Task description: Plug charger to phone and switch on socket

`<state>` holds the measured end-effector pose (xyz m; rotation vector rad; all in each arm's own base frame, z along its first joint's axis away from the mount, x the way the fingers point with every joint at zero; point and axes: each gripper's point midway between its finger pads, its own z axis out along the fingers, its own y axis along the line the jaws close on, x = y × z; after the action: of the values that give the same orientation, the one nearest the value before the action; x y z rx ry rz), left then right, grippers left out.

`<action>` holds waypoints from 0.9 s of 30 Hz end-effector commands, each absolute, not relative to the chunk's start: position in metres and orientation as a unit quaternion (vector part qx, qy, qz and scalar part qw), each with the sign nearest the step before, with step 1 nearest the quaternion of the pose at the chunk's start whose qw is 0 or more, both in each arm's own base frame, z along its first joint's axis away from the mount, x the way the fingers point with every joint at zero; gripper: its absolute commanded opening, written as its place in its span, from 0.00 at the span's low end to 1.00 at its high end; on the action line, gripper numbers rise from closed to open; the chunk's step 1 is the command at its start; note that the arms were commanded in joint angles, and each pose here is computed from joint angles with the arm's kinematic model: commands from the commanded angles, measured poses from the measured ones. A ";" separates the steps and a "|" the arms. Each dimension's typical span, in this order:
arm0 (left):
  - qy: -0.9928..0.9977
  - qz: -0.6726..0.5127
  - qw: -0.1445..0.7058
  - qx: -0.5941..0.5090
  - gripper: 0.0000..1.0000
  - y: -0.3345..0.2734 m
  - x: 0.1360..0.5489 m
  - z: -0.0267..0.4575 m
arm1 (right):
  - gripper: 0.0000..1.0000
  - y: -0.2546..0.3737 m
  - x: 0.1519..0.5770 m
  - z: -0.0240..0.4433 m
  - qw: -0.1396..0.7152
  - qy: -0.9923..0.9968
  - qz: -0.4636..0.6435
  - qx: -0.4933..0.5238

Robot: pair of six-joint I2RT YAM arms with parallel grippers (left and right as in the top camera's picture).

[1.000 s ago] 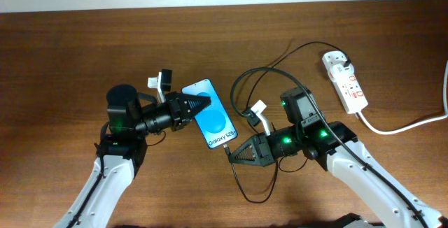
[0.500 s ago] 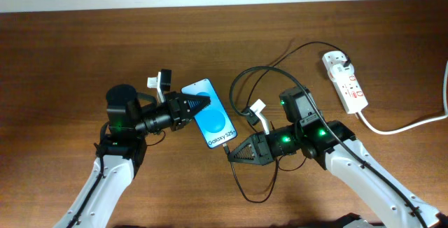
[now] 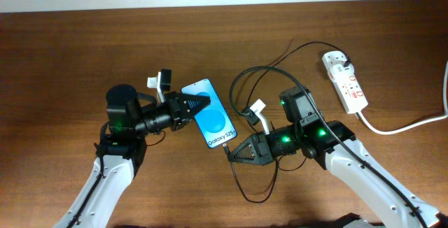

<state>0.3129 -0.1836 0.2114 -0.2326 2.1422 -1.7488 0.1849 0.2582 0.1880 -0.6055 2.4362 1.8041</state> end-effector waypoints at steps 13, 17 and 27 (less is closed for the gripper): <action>0.756 -0.623 0.196 -0.049 0.00 -0.186 0.311 0.220 | 0.04 0.262 0.187 0.196 0.034 0.779 0.590 -0.209; 0.755 -0.624 0.194 -0.048 0.00 -0.186 0.310 0.221 | 0.04 0.261 0.186 0.195 0.031 0.780 0.590 -0.207; 0.748 -0.637 0.186 0.005 0.00 -0.191 0.296 0.225 | 0.04 0.266 0.200 0.201 0.072 0.774 0.589 -0.221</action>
<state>0.3123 -0.1822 0.2172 -0.1384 2.1132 -1.7316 0.1930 0.2622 0.1919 -0.6230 2.3865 1.7948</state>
